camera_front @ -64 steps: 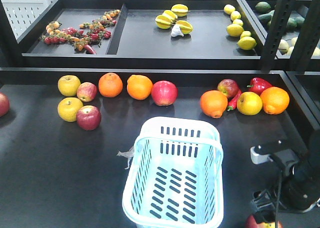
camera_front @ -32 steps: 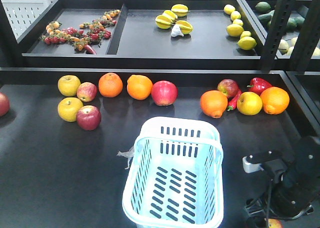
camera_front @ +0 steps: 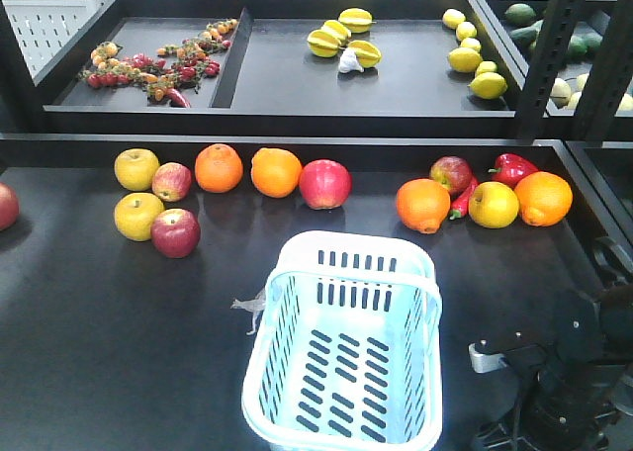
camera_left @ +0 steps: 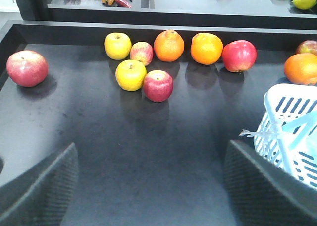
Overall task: Pick three apples into basket with both arms
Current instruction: 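Reach the right gripper down to the red apple nearest the robot, then grasp the red apple with the right gripper and lift it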
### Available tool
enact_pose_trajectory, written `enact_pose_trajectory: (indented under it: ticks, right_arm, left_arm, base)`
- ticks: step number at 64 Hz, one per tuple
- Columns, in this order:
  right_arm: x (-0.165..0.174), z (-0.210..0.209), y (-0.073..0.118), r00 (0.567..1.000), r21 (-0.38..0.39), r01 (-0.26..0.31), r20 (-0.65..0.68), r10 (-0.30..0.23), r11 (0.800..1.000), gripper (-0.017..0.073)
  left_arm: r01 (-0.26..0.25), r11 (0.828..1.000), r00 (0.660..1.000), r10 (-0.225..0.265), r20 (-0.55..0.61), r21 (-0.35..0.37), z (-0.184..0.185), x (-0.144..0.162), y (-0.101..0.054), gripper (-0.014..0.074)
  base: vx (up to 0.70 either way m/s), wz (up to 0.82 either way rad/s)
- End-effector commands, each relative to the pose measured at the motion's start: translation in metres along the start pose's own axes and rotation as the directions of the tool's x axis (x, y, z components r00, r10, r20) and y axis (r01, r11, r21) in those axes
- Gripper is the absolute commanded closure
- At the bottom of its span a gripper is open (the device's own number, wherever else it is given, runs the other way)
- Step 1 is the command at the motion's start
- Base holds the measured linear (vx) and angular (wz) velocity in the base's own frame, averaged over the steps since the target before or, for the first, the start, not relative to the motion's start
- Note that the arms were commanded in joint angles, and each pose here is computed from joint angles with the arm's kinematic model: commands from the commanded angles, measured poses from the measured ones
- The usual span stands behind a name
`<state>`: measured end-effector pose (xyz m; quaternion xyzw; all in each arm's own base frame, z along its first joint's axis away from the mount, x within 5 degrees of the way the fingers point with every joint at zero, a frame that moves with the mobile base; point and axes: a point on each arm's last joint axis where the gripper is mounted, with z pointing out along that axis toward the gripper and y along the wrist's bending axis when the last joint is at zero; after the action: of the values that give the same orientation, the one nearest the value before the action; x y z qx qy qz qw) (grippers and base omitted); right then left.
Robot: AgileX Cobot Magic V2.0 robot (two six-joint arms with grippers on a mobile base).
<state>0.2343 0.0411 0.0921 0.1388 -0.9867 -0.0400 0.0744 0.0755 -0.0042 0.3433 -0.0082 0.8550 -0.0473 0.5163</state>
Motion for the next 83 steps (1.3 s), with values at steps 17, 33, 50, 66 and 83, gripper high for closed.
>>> enact_pose_trajectory:
  ticks: [17,33,50,66,83]
  right_arm:
    - [-0.005,-0.008,0.0,0.999,0.0,-0.013,0.048,0.013,1.0,0.0046]
    - [-0.004,-0.008,0.0,0.997,-0.007,-0.061,0.037,0.061,0.998,0.0159]
    - [0.002,-0.043,0.002,0.989,0.024,-0.069,0.13,0.065,0.997,0.016]
    - [0.026,-0.097,0.007,0.951,0.054,-0.105,0.297,0.084,0.993,0.016]
    - [0.066,-0.154,0.029,0.834,-0.065,-0.075,0.542,0.098,0.995,0.016]
  left_arm:
    - [-0.003,1.0,0.998,0.001,0.067,0.017,-0.003,-0.011,-0.002,0.0024]
    - [-0.003,1.0,0.998,0.001,0.067,0.017,-0.003,-0.011,-0.002,0.0024]
    - [-0.003,1.0,0.998,0.001,0.067,0.017,-0.003,-0.011,-0.002,0.0024]
    - [-0.003,1.0,0.998,0.001,0.067,0.017,-0.003,-0.011,-0.002,0.0024]
    - [-0.003,1.0,0.998,0.001,0.067,0.017,-0.003,-0.011,-0.002,0.0024]
  base:
    - [0.0,0.0]
    - [0.0,0.0]
    - [0.0,0.0]
    - [0.0,0.0]
    - [0.0,0.0]
